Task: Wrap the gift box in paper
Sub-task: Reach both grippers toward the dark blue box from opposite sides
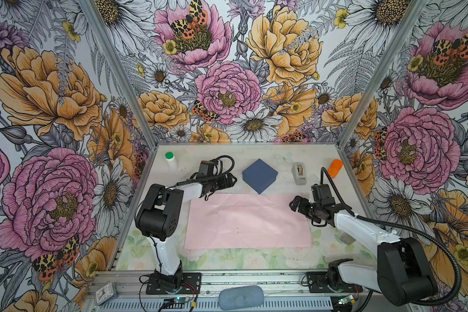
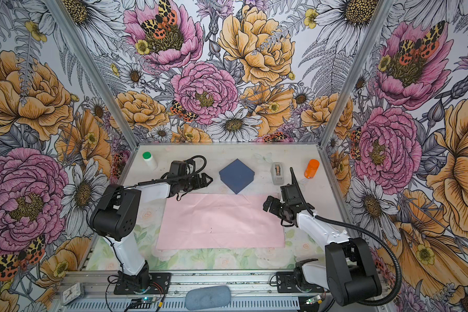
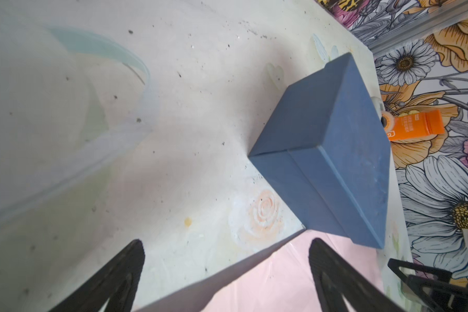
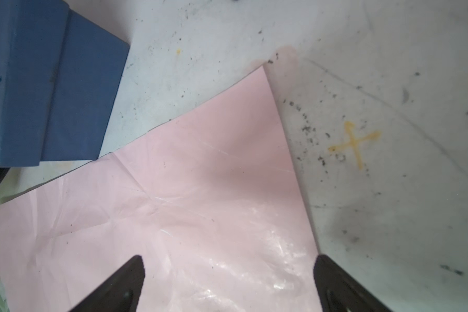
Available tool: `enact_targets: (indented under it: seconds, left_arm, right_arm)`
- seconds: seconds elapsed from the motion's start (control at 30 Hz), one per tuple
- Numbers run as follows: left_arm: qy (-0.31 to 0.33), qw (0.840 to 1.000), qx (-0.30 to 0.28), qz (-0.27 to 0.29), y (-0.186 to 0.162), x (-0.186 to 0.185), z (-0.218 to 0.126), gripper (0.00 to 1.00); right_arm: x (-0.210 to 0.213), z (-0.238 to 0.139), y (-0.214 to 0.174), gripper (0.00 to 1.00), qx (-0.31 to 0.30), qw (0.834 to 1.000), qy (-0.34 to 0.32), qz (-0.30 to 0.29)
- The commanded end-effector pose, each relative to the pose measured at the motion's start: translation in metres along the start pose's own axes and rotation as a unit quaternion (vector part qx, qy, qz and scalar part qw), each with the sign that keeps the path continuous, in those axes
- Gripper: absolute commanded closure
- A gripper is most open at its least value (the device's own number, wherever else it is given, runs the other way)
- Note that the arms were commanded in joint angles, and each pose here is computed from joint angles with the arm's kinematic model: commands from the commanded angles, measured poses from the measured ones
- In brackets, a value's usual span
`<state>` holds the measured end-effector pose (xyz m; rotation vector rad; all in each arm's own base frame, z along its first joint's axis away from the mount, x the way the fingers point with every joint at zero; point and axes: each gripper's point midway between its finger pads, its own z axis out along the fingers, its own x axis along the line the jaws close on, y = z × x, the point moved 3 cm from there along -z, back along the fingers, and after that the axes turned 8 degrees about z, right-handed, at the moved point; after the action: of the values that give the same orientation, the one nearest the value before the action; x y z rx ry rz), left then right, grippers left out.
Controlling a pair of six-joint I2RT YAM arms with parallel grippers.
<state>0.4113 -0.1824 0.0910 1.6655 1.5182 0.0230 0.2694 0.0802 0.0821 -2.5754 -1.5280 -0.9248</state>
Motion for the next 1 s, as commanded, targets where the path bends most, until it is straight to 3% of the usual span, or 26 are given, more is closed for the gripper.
enact_targets:
  seconds: [0.0, 0.07, 0.2, 0.3, 0.6, 0.97]
  left_arm:
    - [-0.056, 0.997, -0.05, 0.014, 0.028, -0.025, -0.01, 0.04]
    - [-0.088, 0.994, -0.052, 0.022, 0.038, -0.042, -0.008, 0.06]
    - [-0.096, 0.994, -0.05, 0.023, 0.049, -0.053, 0.015, 0.06]
    - [-0.11, 0.992, -0.05, 0.022, 0.065, -0.061, 0.03, 0.06]
    - [-0.123, 0.992, -0.005, 0.033, 0.075, -0.073, 0.079, 0.12]
    - [-0.141, 0.988, 0.017, 0.06, 0.046, -0.095, 0.064, 0.12]
  right_arm:
    - [0.047, -0.012, 0.013, 0.01, -0.026, 0.992, 0.117, -0.049]
    - [0.065, -0.014, 0.02, 0.01, -0.038, 0.985, 0.159, -0.058]
    - [0.09, -0.008, 0.035, 0.01, -0.048, 0.98, 0.19, -0.04]
    - [0.104, 0.007, 0.044, 0.02, -0.035, 0.979, 0.199, -0.007]
    - [0.15, 0.044, 0.061, 0.09, -0.016, 0.974, 0.225, -0.004]
    - [0.165, 0.08, 0.076, 0.09, 0.009, 0.977, 0.211, -0.027]
